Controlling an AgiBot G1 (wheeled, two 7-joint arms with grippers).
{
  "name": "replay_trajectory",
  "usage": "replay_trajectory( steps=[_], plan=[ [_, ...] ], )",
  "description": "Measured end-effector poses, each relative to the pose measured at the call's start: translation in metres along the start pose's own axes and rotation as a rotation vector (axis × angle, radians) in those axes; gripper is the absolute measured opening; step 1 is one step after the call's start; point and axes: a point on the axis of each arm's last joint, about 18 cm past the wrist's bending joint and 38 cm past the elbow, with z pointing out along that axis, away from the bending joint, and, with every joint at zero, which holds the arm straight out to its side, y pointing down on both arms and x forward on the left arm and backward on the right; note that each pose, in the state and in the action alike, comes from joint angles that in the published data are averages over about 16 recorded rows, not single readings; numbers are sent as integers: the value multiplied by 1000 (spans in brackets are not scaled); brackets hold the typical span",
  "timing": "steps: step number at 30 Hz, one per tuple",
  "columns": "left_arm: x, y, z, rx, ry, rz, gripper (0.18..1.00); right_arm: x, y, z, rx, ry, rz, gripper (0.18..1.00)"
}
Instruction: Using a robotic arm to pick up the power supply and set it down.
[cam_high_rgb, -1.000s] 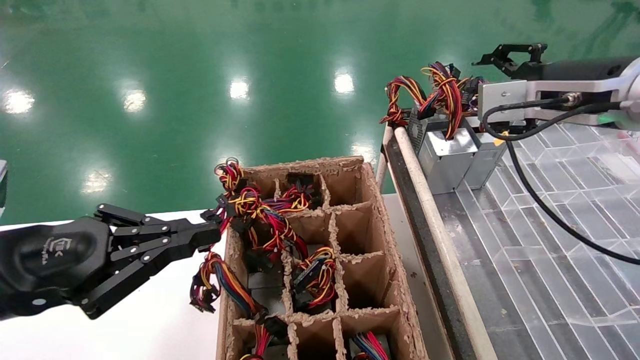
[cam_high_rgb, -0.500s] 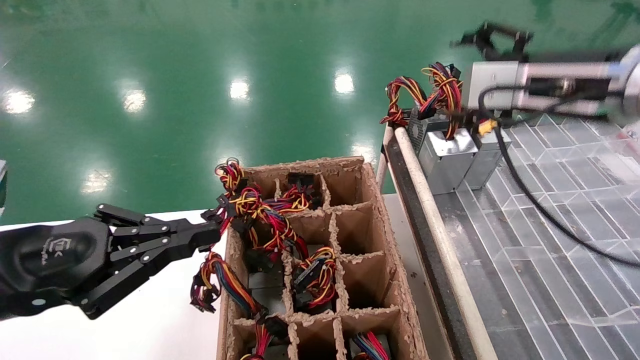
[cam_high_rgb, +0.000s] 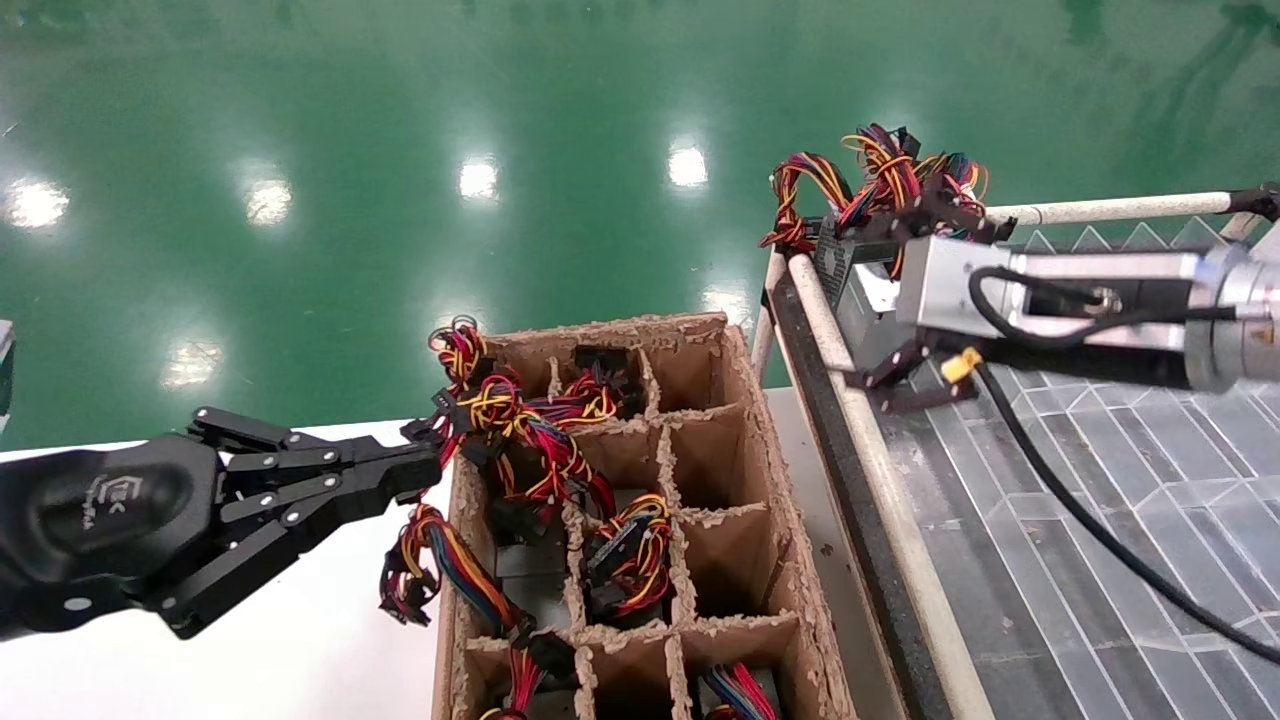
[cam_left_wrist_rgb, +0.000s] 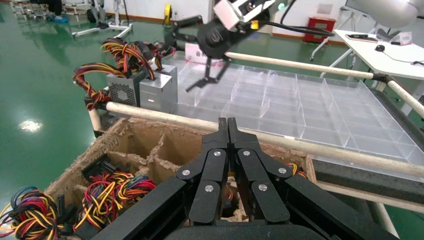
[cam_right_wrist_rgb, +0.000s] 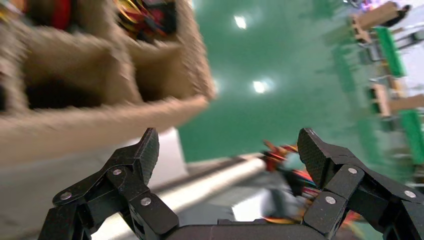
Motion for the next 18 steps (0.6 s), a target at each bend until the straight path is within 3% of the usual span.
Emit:
replay_trajectory(
  steps=[9, 18],
  plan=[
    [0, 0, 0, 0, 0, 0, 240, -36, -9, -3, 148, -107, 182, 1000],
    [0, 0, 0, 0, 0, 0, 369, -66, -22, -14, 304, -204, 347, 1000]
  ],
)
